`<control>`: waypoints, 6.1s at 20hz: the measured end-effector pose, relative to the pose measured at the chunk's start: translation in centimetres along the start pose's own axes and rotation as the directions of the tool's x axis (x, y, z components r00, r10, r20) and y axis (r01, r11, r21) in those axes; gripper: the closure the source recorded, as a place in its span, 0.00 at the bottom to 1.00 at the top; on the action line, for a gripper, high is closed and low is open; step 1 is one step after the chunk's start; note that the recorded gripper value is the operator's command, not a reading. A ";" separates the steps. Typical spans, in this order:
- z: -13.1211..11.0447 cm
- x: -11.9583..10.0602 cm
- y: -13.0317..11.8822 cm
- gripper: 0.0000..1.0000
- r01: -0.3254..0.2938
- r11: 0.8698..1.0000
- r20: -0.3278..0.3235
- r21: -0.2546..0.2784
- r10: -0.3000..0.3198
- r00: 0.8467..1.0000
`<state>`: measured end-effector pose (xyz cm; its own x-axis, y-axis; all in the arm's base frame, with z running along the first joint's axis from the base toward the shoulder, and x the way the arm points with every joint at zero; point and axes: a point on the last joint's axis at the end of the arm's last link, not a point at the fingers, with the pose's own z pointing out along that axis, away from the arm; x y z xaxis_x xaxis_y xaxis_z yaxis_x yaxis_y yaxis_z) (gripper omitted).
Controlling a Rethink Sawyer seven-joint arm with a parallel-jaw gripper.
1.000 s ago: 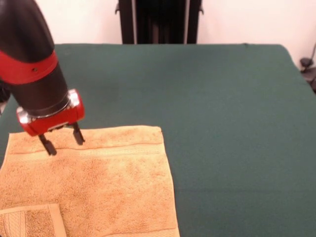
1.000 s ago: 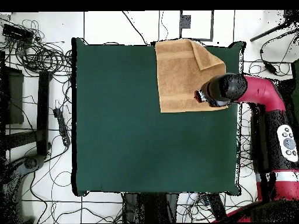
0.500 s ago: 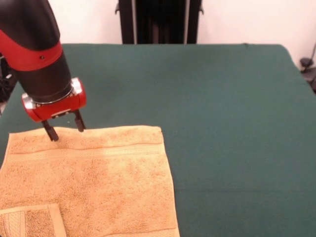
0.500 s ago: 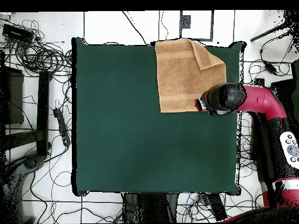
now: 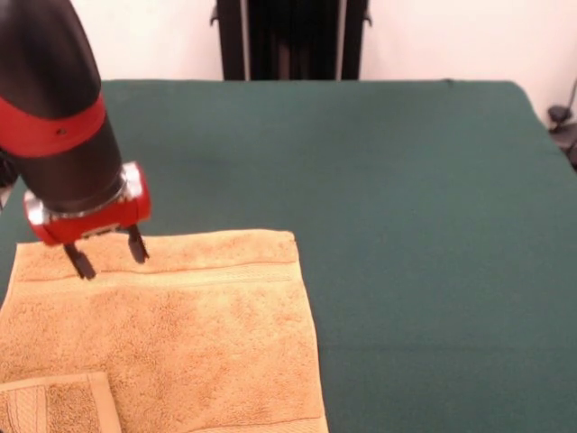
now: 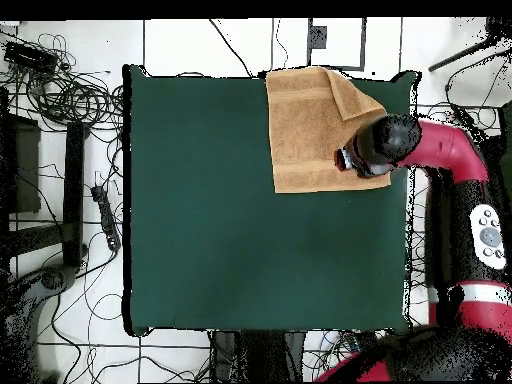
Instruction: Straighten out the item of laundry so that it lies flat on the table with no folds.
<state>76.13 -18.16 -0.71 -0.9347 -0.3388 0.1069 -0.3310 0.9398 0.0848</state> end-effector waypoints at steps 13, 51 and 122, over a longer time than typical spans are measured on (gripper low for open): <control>1.2 -9.5 0.9 0.00 -0.110 0.991 -0.054 0.072 0.114 0.992; 2.4 -12.2 -4.3 0.00 -0.301 0.953 -0.078 -0.042 0.298 0.951; 1.0 -17.9 -3.4 0.00 -0.227 0.948 0.025 -0.223 0.238 0.971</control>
<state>93.91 -15.24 -3.88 -0.9896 -0.1039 0.0990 -0.0728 0.9579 0.2776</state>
